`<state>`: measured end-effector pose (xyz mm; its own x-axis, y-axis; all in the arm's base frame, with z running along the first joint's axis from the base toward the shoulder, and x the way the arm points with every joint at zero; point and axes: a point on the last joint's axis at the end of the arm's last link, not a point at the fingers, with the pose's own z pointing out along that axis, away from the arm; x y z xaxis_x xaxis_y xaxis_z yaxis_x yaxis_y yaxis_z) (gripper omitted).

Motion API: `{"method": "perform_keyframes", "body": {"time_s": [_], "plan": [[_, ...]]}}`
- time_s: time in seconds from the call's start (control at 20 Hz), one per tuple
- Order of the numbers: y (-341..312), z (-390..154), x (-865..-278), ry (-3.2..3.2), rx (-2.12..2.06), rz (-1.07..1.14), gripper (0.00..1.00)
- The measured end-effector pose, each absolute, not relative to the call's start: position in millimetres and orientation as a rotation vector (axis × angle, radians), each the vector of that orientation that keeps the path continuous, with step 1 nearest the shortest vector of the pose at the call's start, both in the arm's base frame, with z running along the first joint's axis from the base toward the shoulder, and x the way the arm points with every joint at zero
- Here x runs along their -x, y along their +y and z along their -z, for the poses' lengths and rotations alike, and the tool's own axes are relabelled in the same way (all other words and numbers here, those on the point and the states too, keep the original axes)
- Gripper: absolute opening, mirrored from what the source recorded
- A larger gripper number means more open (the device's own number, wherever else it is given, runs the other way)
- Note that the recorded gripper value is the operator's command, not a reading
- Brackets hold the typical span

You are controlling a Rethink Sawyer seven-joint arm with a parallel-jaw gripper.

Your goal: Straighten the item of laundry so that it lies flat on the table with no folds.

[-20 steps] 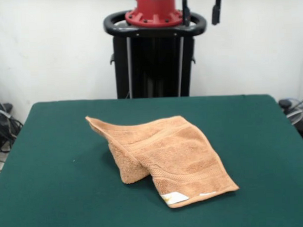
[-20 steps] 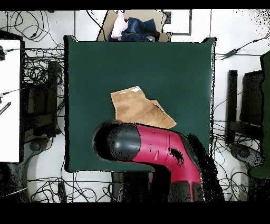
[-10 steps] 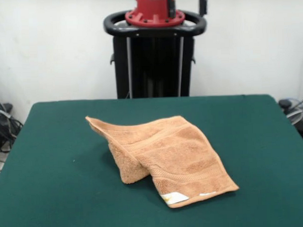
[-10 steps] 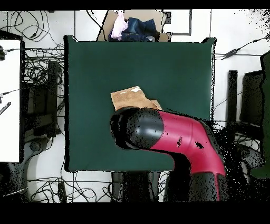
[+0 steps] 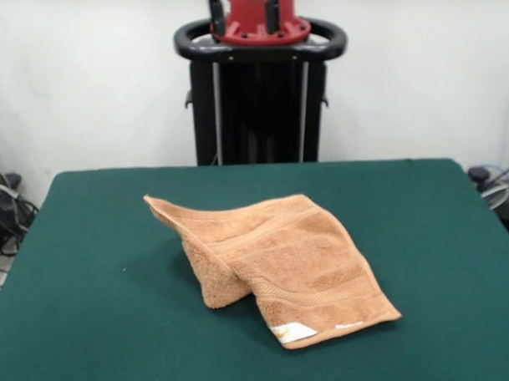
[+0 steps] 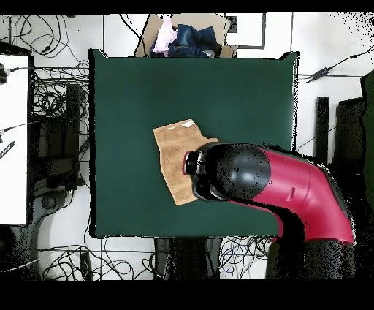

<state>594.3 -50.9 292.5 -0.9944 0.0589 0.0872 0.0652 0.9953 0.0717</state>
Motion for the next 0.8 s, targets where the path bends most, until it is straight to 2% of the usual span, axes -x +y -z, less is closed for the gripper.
{"method": "perform_keyframes", "body": {"time_s": [0.8], "plan": [[-78.4, -265.1, -619.3, -3.058, -0.063, 0.133, 1.0]]}}
